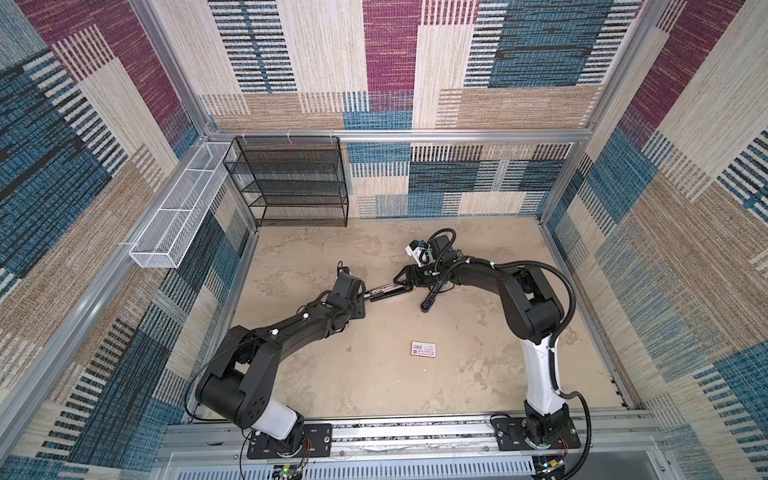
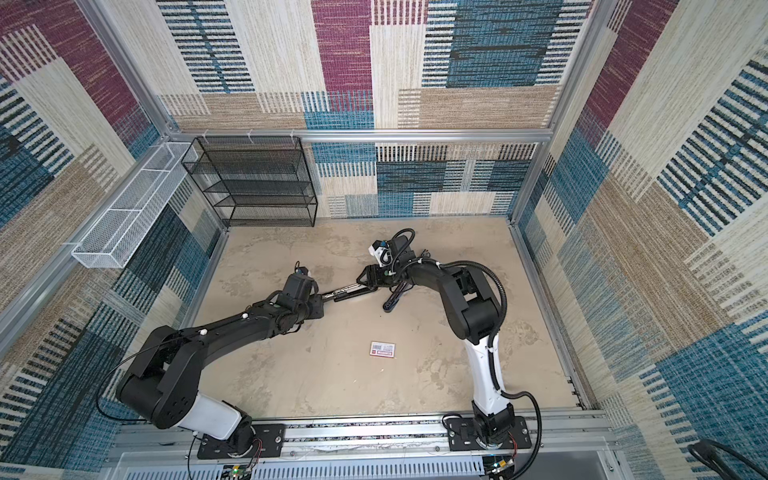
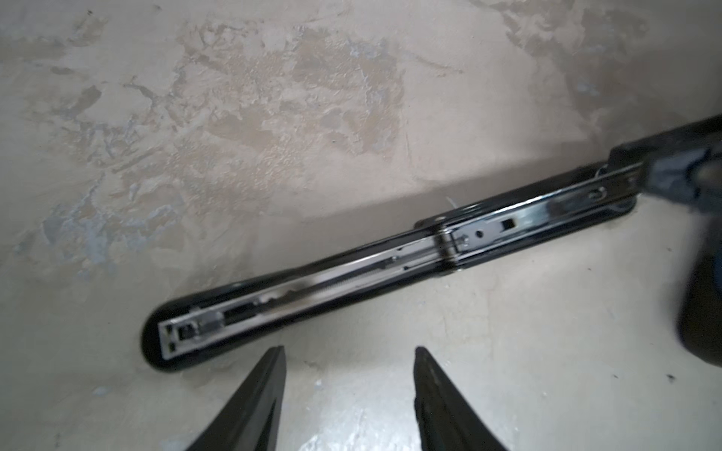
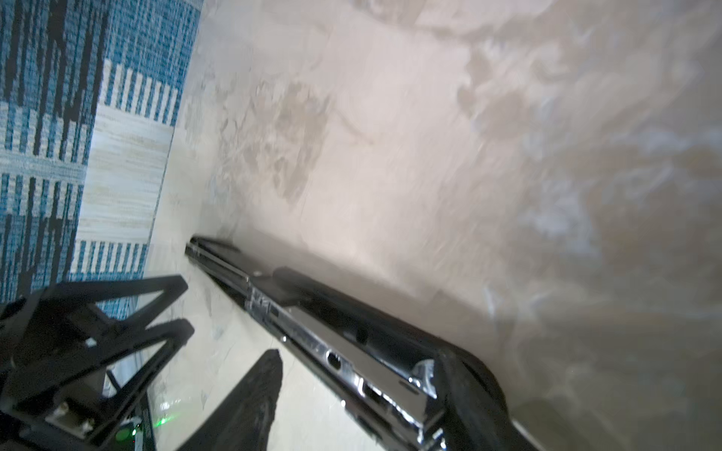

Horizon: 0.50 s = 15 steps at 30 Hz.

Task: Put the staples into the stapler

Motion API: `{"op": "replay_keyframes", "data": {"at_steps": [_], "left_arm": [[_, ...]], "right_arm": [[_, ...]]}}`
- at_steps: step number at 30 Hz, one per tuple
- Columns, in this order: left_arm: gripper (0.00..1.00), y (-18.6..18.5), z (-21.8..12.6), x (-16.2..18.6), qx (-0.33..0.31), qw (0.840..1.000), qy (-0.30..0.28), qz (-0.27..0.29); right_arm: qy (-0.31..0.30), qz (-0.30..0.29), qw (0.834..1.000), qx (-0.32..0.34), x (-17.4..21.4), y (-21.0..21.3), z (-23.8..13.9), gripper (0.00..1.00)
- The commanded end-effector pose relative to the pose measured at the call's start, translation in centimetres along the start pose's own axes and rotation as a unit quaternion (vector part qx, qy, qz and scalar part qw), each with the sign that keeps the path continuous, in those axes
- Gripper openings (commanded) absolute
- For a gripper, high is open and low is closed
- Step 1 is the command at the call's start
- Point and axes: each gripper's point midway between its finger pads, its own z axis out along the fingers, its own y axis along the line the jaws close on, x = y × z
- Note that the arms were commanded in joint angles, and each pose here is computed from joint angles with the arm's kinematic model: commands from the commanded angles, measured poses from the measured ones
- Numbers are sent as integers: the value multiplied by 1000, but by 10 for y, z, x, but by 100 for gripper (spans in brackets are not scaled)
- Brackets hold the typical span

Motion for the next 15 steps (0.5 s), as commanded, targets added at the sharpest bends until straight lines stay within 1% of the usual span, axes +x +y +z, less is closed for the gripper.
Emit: {"op": "replay_keyframes", "data": {"at_steps": [1,5,6,11,13,15], "left_arm": [[60,-14,-10,5,44,998,19,-38],[62,-19,-21,14,68,994,34,-76],[63,-19,-23,18,67,993,41,-85],[64,-12,-27,36,48,988,76,-124],[68,-9,-27,40,39,986,80,-141],[71,-9,-25,38,36,985,78,-148]], "right_arm": [[7,-12,999,-39,16,23,1,63],[26,-20,997,-64,43,45,2,61],[32,-22,997,-69,50,49,3,60],[60,-38,993,-99,76,70,4,60],[64,-49,991,-104,82,75,1,65],[57,-57,991,-105,83,79,-5,76]]}}
